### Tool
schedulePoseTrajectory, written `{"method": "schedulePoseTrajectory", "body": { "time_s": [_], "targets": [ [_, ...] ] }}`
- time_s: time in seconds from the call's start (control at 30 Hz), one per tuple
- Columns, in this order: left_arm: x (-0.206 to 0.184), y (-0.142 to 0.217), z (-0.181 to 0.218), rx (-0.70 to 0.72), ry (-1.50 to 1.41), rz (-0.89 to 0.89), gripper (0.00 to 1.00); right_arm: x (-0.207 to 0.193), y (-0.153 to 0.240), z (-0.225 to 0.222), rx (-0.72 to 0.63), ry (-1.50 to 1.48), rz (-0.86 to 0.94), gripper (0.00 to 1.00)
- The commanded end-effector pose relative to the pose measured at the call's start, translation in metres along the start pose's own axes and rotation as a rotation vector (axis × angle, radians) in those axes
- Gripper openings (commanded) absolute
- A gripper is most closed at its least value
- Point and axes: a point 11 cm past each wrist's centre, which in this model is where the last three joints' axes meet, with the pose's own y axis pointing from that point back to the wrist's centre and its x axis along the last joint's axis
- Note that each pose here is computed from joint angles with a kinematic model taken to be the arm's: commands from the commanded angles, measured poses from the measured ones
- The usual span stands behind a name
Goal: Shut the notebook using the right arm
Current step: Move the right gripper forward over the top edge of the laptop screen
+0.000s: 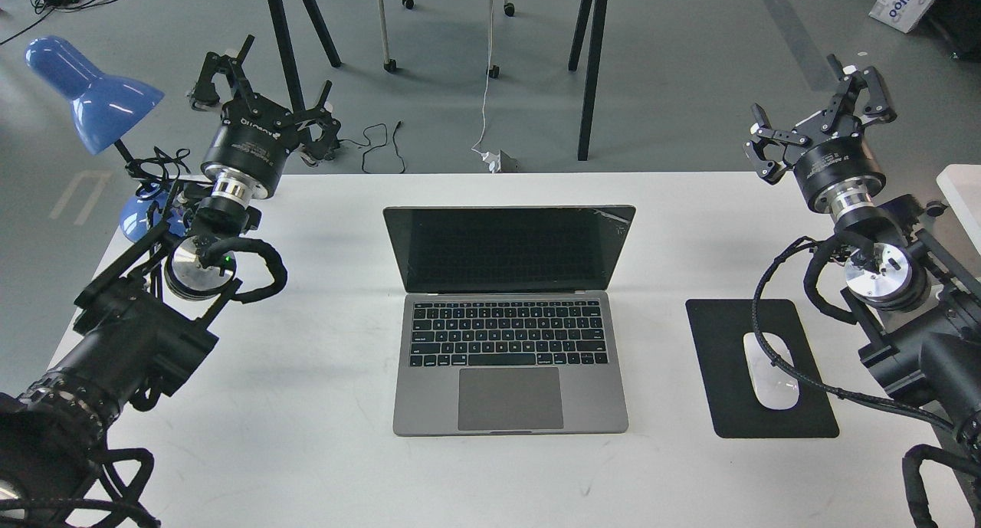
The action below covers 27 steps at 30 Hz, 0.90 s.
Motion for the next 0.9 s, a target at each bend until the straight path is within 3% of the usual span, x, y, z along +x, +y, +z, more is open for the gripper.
{"method": "schedulePoseTrajectory", "body": {
  "time_s": [0.0, 0.23, 0.4, 0.87],
  "targets": [
    [0.000, 0.000, -0.002, 0.008, -0.009, -0.002, 1.00, 0.000, 0.000, 0.000, -0.001, 0.002, -0.001, 1.00],
    [-0.001, 0.000, -0.002, 0.012, -0.009, -0.014, 1.00, -0.002, 0.000, 0.006, -0.025, 0.014, -0.011, 1.00],
    [-0.001, 0.000, -0.001, 0.010, -0.005, -0.014, 1.00, -0.026, -0.013, 0.012, -0.059, 0.047, -0.068, 1.00],
    [-0.001, 0.001, -0.002, 0.011, -0.004, -0.014, 1.00, -0.090, -0.029, 0.099, -0.209, 0.013, -0.161, 1.00]
  ]
}}
